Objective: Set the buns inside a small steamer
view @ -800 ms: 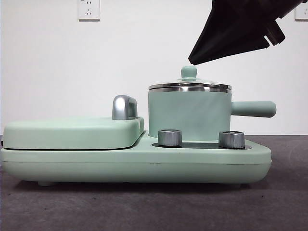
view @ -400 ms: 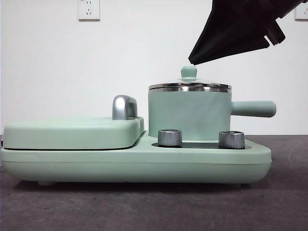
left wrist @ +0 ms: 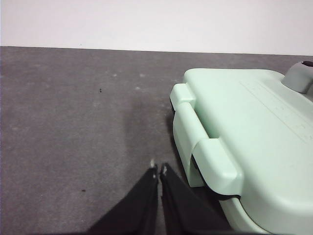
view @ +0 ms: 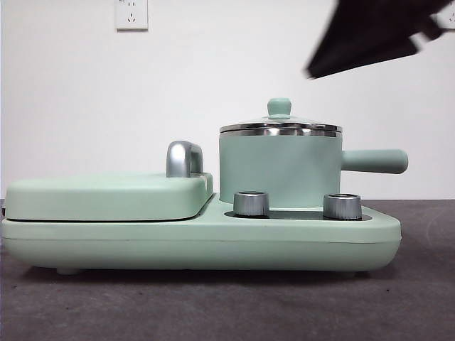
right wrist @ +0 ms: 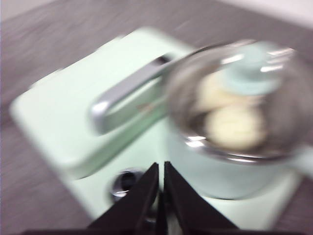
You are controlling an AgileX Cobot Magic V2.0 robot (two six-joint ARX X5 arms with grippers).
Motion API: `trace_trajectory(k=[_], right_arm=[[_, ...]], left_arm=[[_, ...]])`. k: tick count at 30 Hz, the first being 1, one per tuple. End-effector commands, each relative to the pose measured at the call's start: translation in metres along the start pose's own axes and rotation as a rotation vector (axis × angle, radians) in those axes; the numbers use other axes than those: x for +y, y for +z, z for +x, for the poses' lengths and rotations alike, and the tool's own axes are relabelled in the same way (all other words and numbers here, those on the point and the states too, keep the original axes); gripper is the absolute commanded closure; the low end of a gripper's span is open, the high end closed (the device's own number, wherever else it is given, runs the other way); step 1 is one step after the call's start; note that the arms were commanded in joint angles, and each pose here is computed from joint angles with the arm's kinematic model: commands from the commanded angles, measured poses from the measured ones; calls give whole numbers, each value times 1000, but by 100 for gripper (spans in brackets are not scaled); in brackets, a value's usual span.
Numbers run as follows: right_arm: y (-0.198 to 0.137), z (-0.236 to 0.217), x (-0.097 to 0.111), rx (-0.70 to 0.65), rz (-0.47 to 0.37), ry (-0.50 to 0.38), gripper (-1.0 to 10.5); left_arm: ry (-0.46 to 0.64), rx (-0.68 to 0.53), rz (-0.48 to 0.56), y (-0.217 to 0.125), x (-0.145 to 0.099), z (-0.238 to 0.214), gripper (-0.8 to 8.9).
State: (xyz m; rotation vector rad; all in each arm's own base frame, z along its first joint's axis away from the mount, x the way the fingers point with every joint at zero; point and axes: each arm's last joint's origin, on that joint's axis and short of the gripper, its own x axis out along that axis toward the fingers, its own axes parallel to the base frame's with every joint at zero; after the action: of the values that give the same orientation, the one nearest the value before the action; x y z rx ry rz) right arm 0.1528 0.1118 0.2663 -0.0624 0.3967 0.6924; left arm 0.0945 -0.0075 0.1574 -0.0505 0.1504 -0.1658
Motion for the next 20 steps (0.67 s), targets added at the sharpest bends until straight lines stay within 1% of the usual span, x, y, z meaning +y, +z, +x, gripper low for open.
trace_trajectory(k=[1, 3, 6, 12, 17, 20], right_arm=[[-24, -11, -13, -42, 0, -75, 932], [-45, -25, -23, -104, 23, -152, 932], [-73, -42, -32, -198, 38, -257, 932], [-108, -62, -40, -340, 41, -412, 932], [-129, -61, -45, -396, 41, -478, 932], [-134, -60, -47, -351, 61, -492, 932]], left_arm=[[-6, 23, 7, -7, 0, 2, 803], [-6, 23, 7, -7, 0, 2, 803], [-6, 23, 7, -7, 0, 2, 803], [-6, 23, 7, -7, 0, 2, 803], [-6, 23, 7, -7, 0, 2, 803], [-6, 21, 7, -6, 0, 2, 803]])
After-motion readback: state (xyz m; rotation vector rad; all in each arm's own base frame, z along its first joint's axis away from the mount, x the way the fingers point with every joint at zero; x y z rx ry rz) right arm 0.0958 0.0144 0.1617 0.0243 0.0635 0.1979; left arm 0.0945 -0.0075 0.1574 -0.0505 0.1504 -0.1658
